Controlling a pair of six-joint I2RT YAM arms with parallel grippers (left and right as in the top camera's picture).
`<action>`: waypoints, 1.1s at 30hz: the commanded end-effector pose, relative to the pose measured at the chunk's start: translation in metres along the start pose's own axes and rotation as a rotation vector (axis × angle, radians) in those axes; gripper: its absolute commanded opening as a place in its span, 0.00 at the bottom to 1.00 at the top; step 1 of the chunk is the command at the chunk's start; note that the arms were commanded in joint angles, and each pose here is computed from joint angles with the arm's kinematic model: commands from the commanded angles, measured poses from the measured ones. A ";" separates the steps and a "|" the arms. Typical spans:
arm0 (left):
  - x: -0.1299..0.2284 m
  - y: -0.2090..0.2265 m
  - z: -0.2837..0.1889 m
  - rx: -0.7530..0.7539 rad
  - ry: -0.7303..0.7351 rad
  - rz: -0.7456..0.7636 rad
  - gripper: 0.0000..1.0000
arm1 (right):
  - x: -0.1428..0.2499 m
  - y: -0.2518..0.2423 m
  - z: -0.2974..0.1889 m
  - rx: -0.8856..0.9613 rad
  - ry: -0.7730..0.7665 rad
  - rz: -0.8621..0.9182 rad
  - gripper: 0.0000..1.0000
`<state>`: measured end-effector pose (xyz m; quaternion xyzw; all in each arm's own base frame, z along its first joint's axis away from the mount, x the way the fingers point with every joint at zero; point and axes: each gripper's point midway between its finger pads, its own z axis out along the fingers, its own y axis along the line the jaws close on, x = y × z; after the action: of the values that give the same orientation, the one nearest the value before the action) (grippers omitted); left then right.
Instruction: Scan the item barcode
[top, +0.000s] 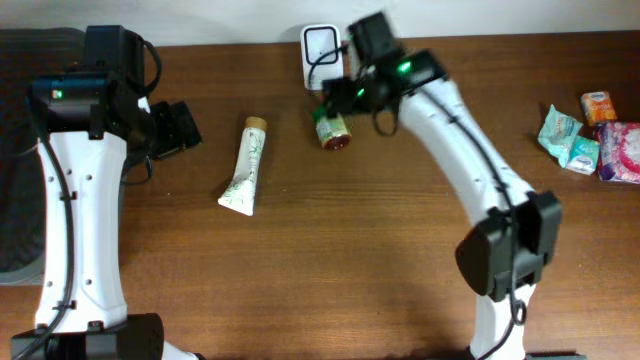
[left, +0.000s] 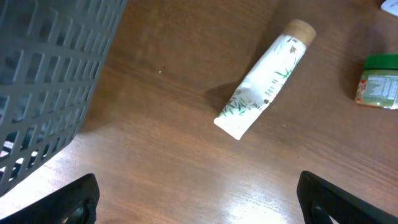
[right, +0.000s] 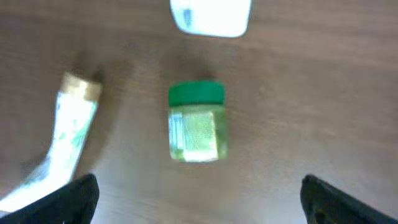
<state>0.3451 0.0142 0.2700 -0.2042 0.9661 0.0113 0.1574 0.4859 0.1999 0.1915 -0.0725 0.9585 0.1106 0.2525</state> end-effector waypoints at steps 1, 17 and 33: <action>-0.001 0.004 -0.006 -0.002 -0.020 -0.014 0.99 | -0.033 -0.047 -0.065 -0.010 -0.072 0.113 0.99; -0.022 -0.159 -0.063 0.726 -0.185 0.270 0.99 | 0.016 -0.214 -0.110 0.166 0.060 0.464 0.99; -0.041 -0.296 0.139 0.437 -0.225 0.208 0.99 | 0.016 -0.214 -0.109 0.166 0.061 0.463 0.99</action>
<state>0.5359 -0.2150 0.2052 0.0434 0.9266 -0.1648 0.3353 0.4628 -0.0371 0.2271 0.1663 0.9657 0.0790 0.1831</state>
